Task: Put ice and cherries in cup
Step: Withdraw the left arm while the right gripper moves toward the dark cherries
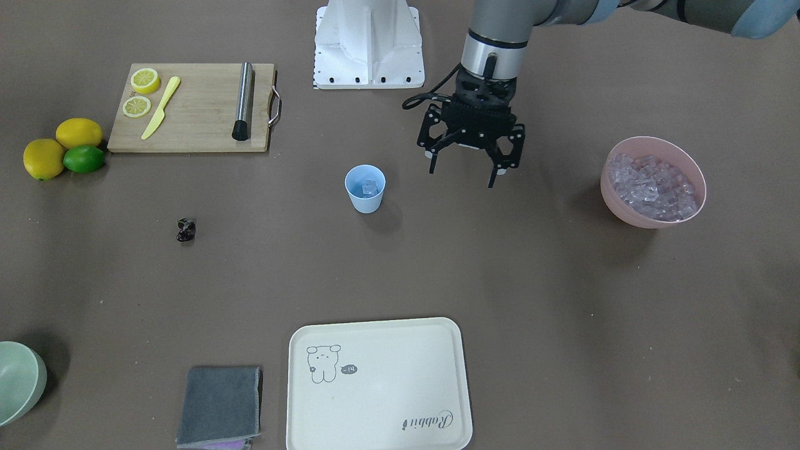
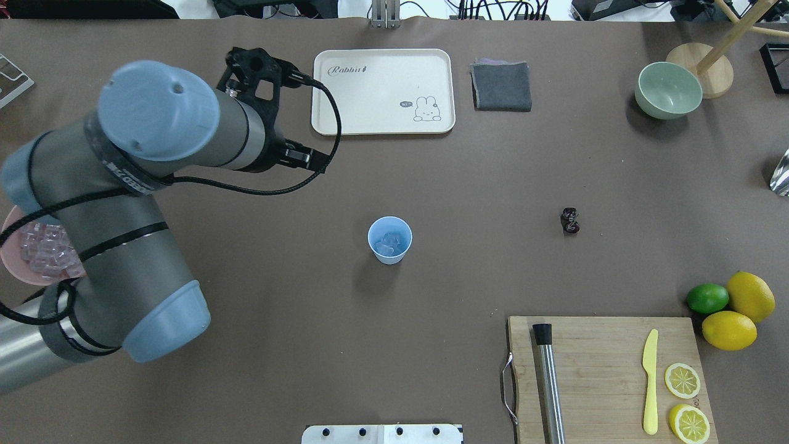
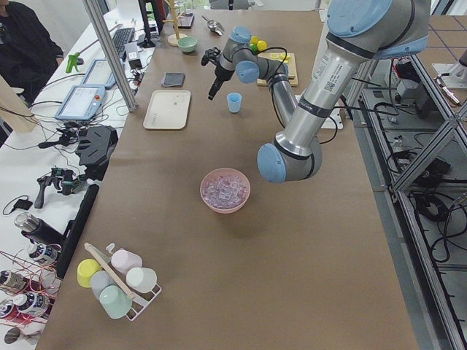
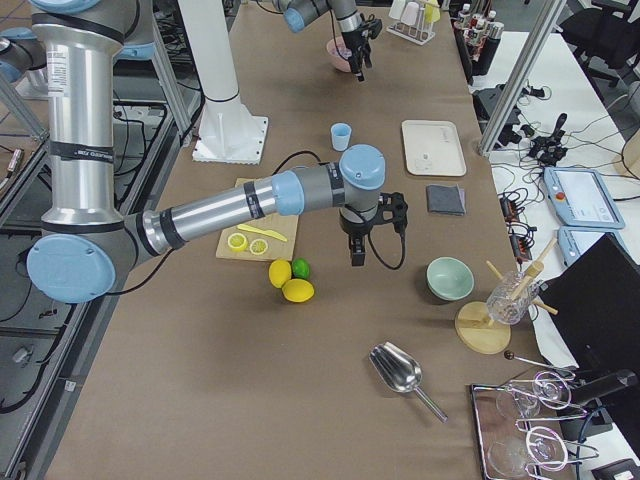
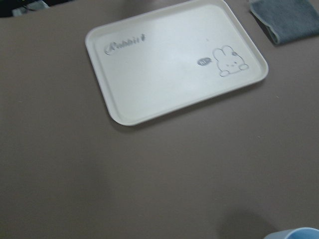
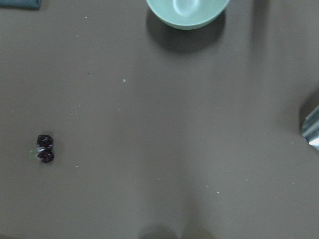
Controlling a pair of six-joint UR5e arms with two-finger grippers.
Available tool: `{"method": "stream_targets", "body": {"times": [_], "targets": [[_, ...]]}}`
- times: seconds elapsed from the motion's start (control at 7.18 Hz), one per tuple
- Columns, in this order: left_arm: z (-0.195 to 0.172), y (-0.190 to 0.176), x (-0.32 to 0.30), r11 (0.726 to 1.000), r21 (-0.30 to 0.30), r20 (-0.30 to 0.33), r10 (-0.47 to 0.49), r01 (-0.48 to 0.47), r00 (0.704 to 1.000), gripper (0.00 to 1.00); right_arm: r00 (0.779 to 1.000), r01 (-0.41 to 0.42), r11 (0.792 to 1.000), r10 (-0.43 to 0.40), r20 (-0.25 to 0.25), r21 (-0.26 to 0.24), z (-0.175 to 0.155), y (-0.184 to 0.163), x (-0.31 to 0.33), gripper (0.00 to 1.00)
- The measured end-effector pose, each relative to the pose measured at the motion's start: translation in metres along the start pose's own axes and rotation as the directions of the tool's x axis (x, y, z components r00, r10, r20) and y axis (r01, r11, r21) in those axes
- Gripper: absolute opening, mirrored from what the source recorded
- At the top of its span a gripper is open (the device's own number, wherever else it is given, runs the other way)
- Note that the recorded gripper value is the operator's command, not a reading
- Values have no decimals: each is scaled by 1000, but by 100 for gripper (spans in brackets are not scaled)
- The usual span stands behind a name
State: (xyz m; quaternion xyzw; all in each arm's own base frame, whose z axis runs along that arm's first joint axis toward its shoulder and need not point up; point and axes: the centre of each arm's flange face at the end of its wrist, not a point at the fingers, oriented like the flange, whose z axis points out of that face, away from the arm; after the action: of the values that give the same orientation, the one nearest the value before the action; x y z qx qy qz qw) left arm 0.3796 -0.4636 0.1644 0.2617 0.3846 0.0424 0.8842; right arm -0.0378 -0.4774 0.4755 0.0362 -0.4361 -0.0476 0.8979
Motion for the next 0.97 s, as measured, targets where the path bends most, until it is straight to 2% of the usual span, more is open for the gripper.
{"method": "stream_targets", "body": {"times": [0.14,0.42,0.7,0.84,0.97], "targets": [[-8,-10,-40,999,20,55,-32,31,998,98,999,35,999,-35,6,-11,17,-18,-42,100],[0,-18,-107,996,25,158,-92,89,983,98,996,84,996,-84,-17,-5,58,-42,-129,100],[21,-7,-165,989,-12,249,-137,145,959,98,989,146,989,-146,-21,4,97,-52,-187,100],[27,1,-188,984,-41,270,-158,175,950,98,982,186,982,-186,-35,10,118,-52,-205,100],[25,7,-212,973,-78,265,-191,218,945,98,975,218,976,-218,-44,16,145,-49,-220,100]]}}
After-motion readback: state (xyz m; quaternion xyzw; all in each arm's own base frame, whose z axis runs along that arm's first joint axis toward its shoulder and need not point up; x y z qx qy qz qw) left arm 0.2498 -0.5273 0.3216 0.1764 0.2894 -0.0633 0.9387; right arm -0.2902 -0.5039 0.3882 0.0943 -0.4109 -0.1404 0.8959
